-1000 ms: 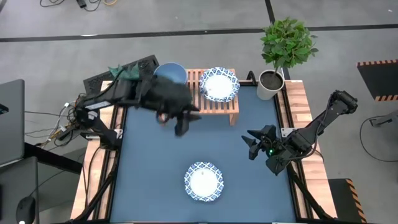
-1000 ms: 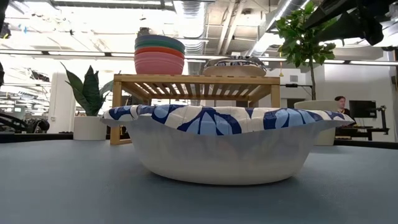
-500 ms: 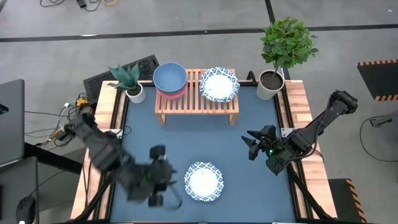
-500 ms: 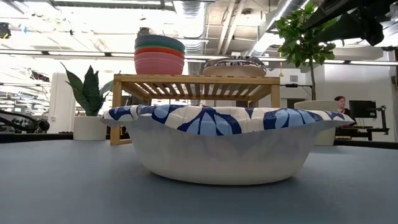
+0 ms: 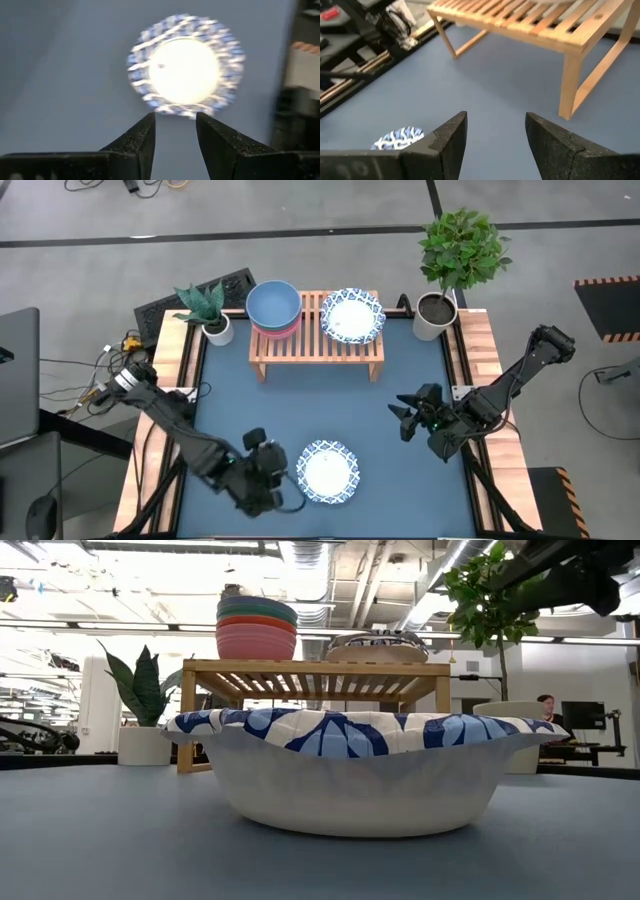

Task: Place and stack bowls onto a shelf
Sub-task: Stack the white patterned bowl on top of the other white patterned bowls on the shelf, then return to Home Position

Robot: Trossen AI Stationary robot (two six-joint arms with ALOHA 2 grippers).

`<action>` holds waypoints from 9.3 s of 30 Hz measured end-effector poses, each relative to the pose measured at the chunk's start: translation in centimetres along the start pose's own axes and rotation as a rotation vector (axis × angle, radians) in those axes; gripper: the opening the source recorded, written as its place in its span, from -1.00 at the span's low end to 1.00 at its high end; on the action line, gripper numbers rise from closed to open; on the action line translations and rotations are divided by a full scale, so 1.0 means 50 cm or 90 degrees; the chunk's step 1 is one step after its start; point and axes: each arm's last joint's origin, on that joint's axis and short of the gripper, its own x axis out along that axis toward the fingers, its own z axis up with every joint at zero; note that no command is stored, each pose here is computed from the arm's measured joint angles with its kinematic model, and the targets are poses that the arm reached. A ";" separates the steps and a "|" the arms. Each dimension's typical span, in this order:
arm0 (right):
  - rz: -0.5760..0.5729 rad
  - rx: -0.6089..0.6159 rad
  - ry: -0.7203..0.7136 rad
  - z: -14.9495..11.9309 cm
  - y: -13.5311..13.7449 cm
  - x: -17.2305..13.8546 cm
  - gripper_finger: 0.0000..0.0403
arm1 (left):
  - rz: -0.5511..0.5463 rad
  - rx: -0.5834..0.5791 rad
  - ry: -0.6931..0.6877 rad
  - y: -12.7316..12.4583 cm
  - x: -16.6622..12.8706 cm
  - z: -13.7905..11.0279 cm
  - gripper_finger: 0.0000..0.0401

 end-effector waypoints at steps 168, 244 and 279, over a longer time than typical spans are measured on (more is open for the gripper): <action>-0.068 0.024 -0.004 0.023 -0.019 0.038 0.12 | -0.138 -0.229 -0.284 0.745 0.041 0.464 -0.99; -0.078 0.004 0.000 0.021 -0.024 0.037 0.12 | -0.044 -0.137 -0.237 0.794 0.092 0.491 -0.40; -0.077 0.004 0.001 0.021 -0.024 0.037 0.12 | 0.043 0.021 -0.227 0.765 0.097 0.493 -0.04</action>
